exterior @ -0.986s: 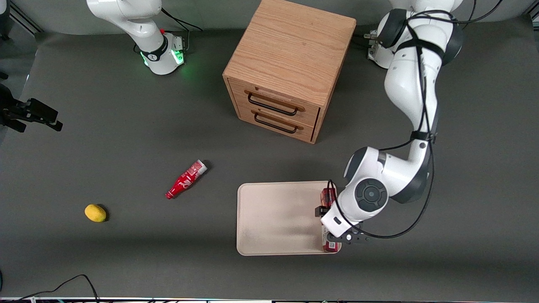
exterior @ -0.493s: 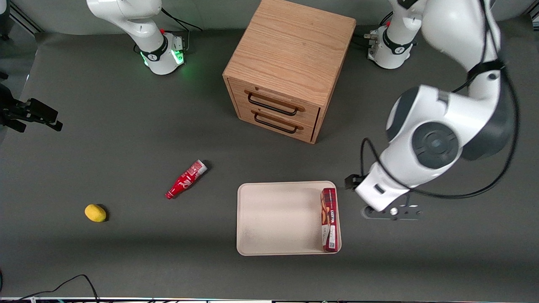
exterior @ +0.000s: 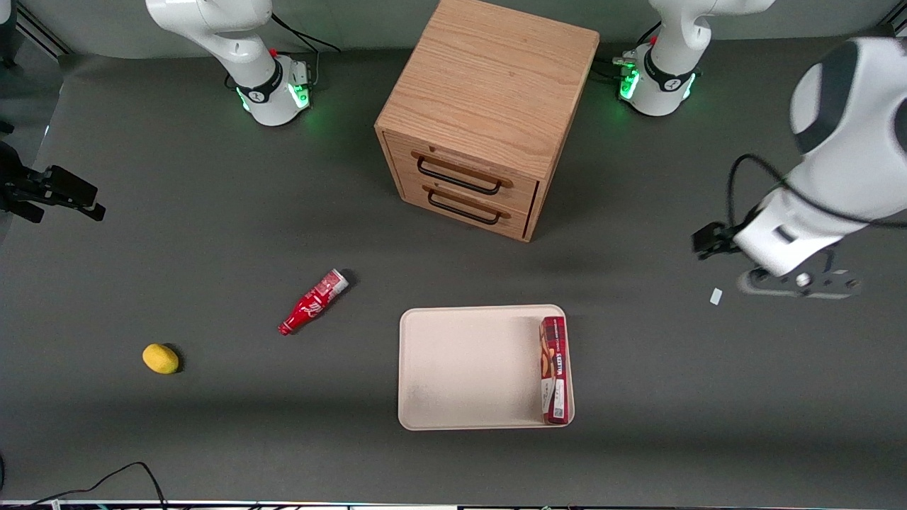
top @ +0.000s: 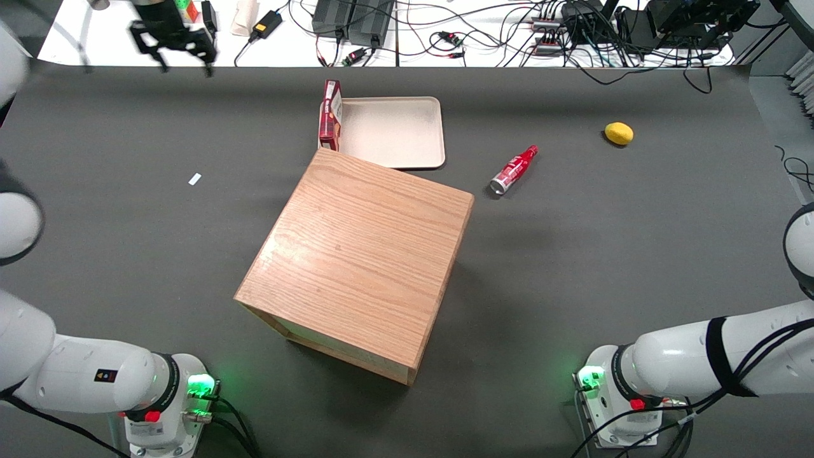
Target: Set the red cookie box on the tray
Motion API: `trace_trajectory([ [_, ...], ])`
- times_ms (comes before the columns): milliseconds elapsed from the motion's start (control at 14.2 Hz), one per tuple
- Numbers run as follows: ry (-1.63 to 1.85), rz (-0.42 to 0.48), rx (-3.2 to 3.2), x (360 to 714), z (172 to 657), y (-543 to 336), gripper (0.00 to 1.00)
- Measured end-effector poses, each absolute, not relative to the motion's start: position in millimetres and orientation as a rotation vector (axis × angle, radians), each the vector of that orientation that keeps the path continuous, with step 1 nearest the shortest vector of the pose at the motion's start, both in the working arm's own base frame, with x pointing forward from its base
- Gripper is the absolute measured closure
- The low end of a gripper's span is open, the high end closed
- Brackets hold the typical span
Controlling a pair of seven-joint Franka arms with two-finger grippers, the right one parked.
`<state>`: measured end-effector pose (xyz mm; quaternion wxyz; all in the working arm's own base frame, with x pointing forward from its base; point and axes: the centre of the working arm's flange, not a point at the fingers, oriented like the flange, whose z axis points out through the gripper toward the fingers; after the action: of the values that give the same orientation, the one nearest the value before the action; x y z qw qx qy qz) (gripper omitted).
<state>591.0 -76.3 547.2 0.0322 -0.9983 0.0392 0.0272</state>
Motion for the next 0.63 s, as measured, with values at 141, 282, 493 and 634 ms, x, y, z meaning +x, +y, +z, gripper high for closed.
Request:
trace_trajectory([
  [141,0.079,0.099,-3.071,569.7,552.7,-38.3,0.00],
  [282,0.029,0.113,-3.068,551.7,556.6,-16.4,0.00],
  [493,-0.052,0.117,-3.067,537.7,566.5,11.0,0.00],
  [634,-0.080,0.104,-3.068,536.2,571.2,20.8,0.00],
])
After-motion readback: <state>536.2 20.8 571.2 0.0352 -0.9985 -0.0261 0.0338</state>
